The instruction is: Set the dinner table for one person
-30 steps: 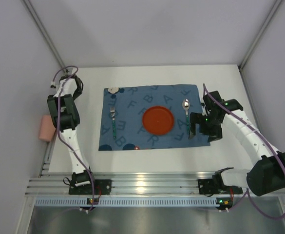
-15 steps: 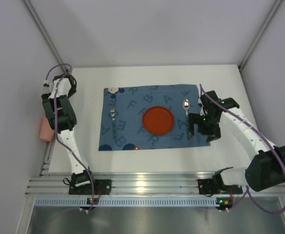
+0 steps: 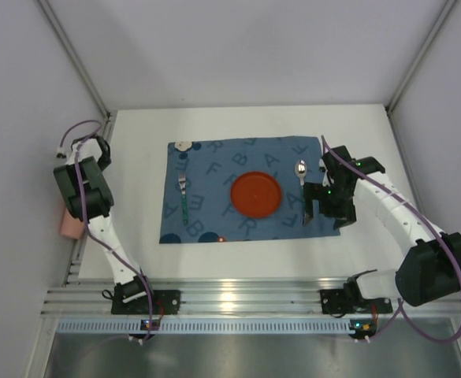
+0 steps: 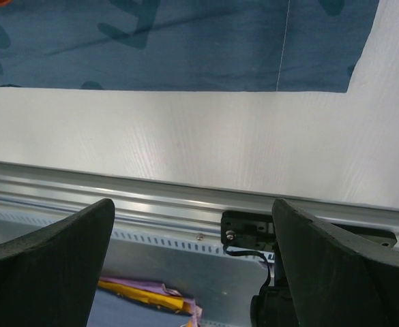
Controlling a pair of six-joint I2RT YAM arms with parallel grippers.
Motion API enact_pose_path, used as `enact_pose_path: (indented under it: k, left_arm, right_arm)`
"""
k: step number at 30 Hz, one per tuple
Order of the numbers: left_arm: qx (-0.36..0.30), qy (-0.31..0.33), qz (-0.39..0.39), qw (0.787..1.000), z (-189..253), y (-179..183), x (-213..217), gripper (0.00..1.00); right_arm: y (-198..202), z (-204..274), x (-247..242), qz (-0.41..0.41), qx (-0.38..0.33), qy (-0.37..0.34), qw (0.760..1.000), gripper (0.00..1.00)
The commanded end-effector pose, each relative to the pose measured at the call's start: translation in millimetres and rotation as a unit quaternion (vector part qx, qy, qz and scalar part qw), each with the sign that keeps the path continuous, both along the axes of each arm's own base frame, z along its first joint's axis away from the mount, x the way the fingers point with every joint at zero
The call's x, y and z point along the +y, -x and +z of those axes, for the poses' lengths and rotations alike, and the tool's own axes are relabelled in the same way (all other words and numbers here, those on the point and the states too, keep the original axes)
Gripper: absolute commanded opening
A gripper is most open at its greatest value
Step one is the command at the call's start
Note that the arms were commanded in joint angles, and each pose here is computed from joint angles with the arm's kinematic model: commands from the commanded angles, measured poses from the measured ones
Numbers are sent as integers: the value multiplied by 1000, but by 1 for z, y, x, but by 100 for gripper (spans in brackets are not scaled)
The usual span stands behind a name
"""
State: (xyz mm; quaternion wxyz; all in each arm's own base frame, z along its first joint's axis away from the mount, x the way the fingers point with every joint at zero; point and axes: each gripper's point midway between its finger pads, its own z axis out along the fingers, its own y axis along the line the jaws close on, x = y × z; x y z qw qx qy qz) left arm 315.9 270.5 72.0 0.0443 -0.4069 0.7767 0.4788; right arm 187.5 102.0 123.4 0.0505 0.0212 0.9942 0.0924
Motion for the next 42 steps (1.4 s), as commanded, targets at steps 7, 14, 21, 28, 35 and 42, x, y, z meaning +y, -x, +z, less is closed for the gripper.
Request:
enact_pose_path:
  k: [7, 14, 21, 28, 35, 42]
  left_arm:
    - [-44, -3, 2, 999, 30, 12, -1, 0]
    - [-130, 70, -137, 980, 76, -39, -102, 0]
    - [-183, 149, -341, 910, 135, -82, -301, 0]
    - [-216, 241, -446, 834, 154, -77, -449, 0]
    - [-237, 310, -494, 777, 164, -41, -531, 0]
    - [-252, 337, -506, 753, 175, -20, -558, 0]
  right_arm:
    - [-11, 21, 6, 13, -51, -14, 999, 100]
    - [-41, 74, 26, 3, -121, -66, 991, 100]
    - [-83, 176, 78, 25, -209, -193, 958, 100]
    - [-109, 208, 115, 23, -206, -286, 936, 100]
    - [-128, 192, 128, 0, -186, -305, 934, 100]
    - [-132, 158, 126, -23, -167, -272, 948, 100]
